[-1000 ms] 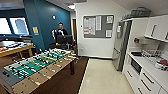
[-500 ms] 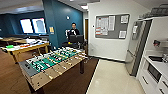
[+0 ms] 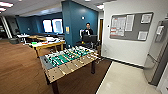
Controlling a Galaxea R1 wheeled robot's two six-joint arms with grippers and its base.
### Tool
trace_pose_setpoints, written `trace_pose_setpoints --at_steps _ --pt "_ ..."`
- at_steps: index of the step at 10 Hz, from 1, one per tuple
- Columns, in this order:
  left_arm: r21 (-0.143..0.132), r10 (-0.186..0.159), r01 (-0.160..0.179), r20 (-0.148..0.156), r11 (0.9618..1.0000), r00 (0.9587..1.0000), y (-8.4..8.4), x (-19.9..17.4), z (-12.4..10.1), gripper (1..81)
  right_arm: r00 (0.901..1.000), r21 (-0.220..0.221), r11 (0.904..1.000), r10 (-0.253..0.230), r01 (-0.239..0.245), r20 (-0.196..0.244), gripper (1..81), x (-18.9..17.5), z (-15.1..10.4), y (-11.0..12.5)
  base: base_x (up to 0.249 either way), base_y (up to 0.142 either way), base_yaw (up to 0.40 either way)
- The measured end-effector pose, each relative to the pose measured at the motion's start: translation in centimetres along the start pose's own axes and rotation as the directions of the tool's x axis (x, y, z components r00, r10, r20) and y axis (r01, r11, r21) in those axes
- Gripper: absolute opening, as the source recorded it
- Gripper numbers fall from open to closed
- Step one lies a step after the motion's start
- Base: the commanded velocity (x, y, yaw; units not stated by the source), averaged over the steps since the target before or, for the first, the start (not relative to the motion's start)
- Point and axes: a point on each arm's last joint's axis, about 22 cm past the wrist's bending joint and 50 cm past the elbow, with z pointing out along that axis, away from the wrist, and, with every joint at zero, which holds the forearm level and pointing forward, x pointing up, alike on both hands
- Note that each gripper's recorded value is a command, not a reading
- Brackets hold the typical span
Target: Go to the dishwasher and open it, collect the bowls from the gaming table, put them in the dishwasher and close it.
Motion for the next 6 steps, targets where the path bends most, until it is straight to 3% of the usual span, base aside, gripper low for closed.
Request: trace_pose_setpoints --at_steps 6 --pt "-0.003 -0.001 0.001 0.005 1.0000 1.0000 0.29 -0.24 0.06 81.1 1.0000 0.006 1.0000 0.001 -0.001 0.002 81.1 -0.43 0.05 -0.37 0.000 0.000 0.365"
